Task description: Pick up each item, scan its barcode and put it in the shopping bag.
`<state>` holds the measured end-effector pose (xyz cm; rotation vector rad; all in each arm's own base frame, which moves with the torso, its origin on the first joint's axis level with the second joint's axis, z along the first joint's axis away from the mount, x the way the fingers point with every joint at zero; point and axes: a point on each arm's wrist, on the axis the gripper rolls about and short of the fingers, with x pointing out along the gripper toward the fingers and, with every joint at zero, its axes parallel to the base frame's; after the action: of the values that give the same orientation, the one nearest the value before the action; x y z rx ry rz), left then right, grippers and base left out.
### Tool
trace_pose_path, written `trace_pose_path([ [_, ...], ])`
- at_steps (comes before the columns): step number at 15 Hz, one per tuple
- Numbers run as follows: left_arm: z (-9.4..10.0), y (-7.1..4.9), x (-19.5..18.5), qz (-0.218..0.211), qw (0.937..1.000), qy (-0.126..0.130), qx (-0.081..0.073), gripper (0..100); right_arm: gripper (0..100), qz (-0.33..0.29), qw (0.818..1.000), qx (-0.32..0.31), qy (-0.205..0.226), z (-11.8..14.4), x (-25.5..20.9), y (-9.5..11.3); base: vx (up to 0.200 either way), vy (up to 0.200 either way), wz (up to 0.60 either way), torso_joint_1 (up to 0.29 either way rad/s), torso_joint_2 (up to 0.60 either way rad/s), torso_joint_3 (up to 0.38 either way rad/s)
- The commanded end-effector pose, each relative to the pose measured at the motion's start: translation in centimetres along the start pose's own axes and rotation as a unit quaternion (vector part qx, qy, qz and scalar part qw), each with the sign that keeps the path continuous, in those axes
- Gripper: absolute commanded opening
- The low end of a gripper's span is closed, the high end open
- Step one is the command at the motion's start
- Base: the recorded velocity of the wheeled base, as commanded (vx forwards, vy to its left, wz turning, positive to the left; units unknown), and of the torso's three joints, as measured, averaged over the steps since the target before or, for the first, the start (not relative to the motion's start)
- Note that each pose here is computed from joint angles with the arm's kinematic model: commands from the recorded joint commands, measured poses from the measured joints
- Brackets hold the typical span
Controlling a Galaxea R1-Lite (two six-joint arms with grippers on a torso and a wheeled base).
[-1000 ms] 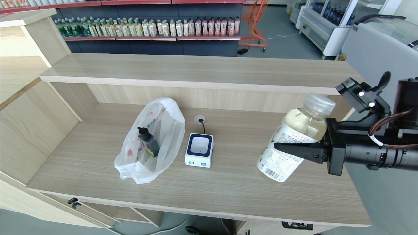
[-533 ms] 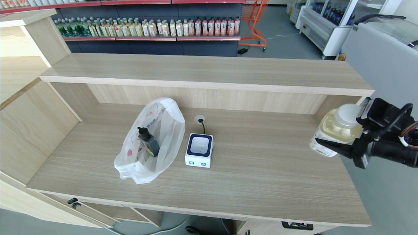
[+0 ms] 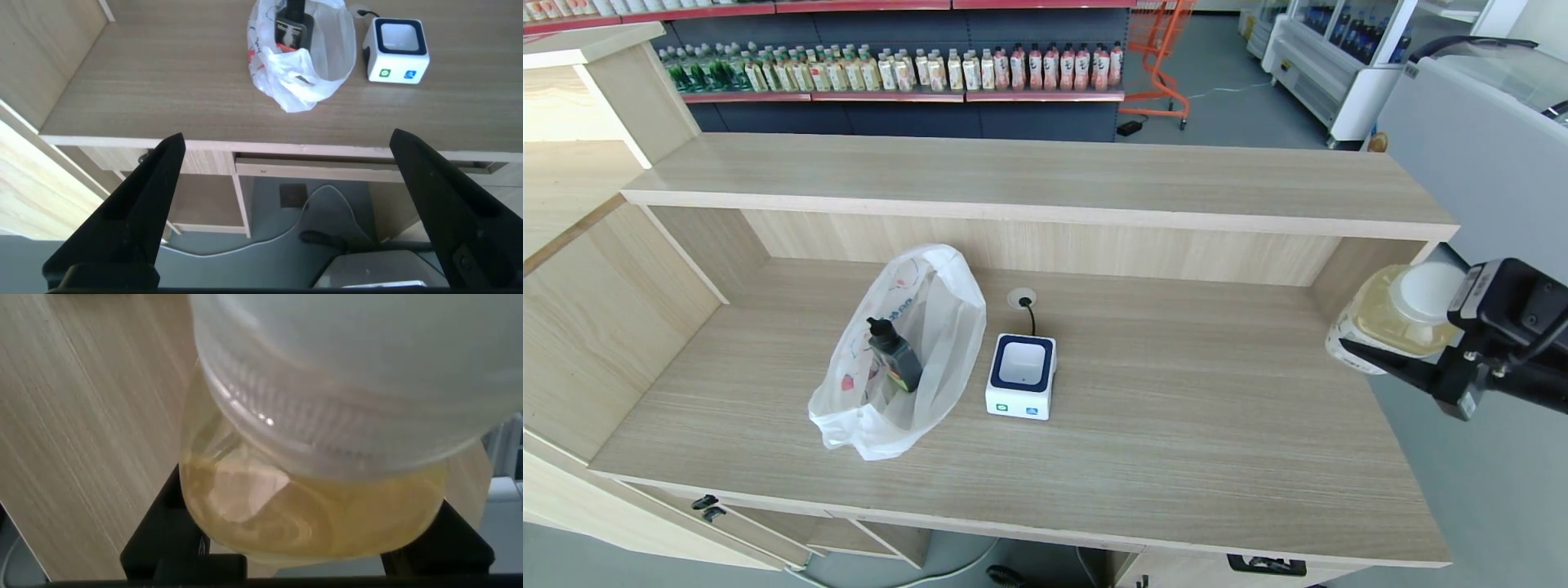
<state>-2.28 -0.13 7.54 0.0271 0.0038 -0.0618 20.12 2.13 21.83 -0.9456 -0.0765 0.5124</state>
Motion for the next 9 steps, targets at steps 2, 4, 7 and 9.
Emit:
trace_pose_path([
  [2, 0.00, 0.00, -0.01, 0.000, 1.0000, -0.001, 0.001, 100, 0, 0.001, 1.000, 0.003, -0.006, 0.25, -1.38, 0.93, 0.000, 0.100, 0.00, 0.001, 0.00, 0.001],
  [4, 0.00, 0.00, -0.01, 0.000, 1.0000, -0.001, 0.002, 100, 0, 0.002, 1.000, 0.024, -0.007, 0.28, -1.71, 1.14, 0.000, 0.100, 0.00, 0.001, 0.00, 0.001],
  [7, 0.01, 0.00, 0.00, 0.000, 1.0000, 0.000, 0.001, 100, 0, 0.008, 0.999, 0.035, -0.014, 0.32, -1.71, 1.21, 0.000, 0.200, 0.00, 0.009, 0.01, 0.002],
  [9, 0.01, 0.00, 0.00, 0.000, 1.0000, 0.000, 0.001, 100, 0, 0.019, 0.999, 0.039, -0.021, 0.18, -1.66, 1.49, 0.000, 0.200, 0.00, 0.000, 0.00, 0.002],
])
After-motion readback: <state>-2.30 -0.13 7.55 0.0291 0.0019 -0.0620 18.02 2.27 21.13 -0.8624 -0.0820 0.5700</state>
